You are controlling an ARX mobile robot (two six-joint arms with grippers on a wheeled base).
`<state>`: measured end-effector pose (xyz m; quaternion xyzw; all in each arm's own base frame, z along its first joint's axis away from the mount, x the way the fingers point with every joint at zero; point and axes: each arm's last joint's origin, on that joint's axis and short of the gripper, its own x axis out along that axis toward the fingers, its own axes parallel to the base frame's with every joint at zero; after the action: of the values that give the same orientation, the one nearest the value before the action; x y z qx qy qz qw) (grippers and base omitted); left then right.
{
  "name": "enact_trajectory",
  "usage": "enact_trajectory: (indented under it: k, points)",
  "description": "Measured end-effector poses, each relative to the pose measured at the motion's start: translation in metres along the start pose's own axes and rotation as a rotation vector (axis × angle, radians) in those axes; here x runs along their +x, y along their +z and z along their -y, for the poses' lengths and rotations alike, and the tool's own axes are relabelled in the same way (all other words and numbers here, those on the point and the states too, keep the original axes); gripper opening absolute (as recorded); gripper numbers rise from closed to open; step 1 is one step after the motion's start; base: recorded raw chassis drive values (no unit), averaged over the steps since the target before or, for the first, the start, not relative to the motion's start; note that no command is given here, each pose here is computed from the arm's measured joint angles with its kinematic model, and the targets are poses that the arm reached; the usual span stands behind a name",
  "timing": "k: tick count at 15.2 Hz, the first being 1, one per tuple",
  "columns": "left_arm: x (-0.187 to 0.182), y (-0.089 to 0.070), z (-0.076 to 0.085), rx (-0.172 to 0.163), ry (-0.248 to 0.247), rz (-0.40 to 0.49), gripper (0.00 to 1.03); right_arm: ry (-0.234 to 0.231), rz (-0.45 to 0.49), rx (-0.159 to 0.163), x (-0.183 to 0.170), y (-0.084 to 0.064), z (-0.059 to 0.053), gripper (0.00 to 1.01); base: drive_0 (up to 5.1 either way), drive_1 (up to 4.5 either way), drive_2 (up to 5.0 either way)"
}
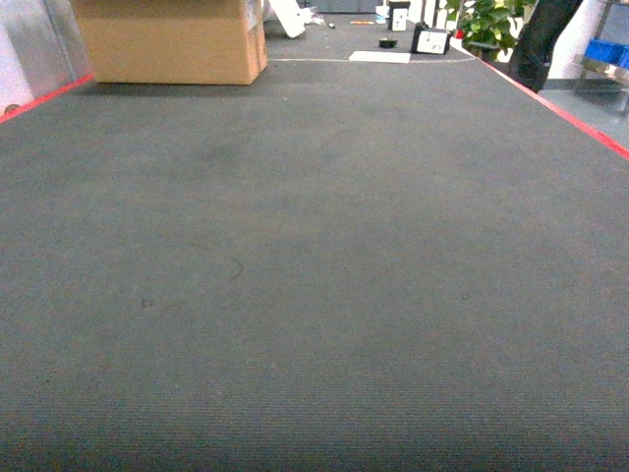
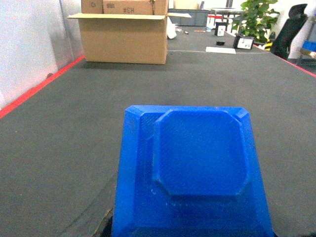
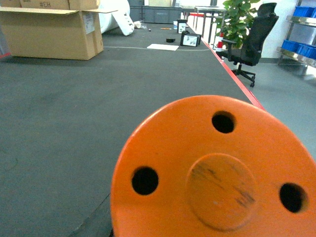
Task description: Sort blue parts and orange caps into right shelf containers
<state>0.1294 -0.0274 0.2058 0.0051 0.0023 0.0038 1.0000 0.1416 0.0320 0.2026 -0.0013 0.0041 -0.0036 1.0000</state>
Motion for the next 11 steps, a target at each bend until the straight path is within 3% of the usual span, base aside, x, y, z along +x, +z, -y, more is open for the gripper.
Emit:
enact_trajectory:
  k: [6, 7, 8, 9, 11]
  points:
    - [-0.011, -0.021, -0.016, -0.003, -0.005, -0.003, 0.44, 0.003, -0.002, 0.001, -0.016, -0.020, 0.020, 0.44, 0.0, 0.00, 0.0]
    - [-0.013, -0.025, -0.021, -0.004, -0.026, -0.008, 0.44, 0.001, -0.003, 0.001, -0.018, -0.023, 0.021, 0.44, 0.0, 0.00, 0.0]
    - [-0.014, -0.027, -0.028, -0.005, 0.013, -0.008, 0.44, 0.021, -0.005, 0.001, -0.020, -0.025, 0.027, 0.44, 0.0, 0.00, 0.0]
    - [-0.015, -0.027, -0.029, -0.007, 0.018, -0.001, 0.44, -0.010, 0.002, 0.003, -0.021, -0.025, 0.033, 0.44, 0.0, 0.00, 0.0]
    - [-0.018, -0.030, -0.027, -0.007, -0.011, 0.001, 0.44, 0.007, 0.005, 0.004, -0.025, -0.027, 0.032, 0.44, 0.0, 0.00, 0.0]
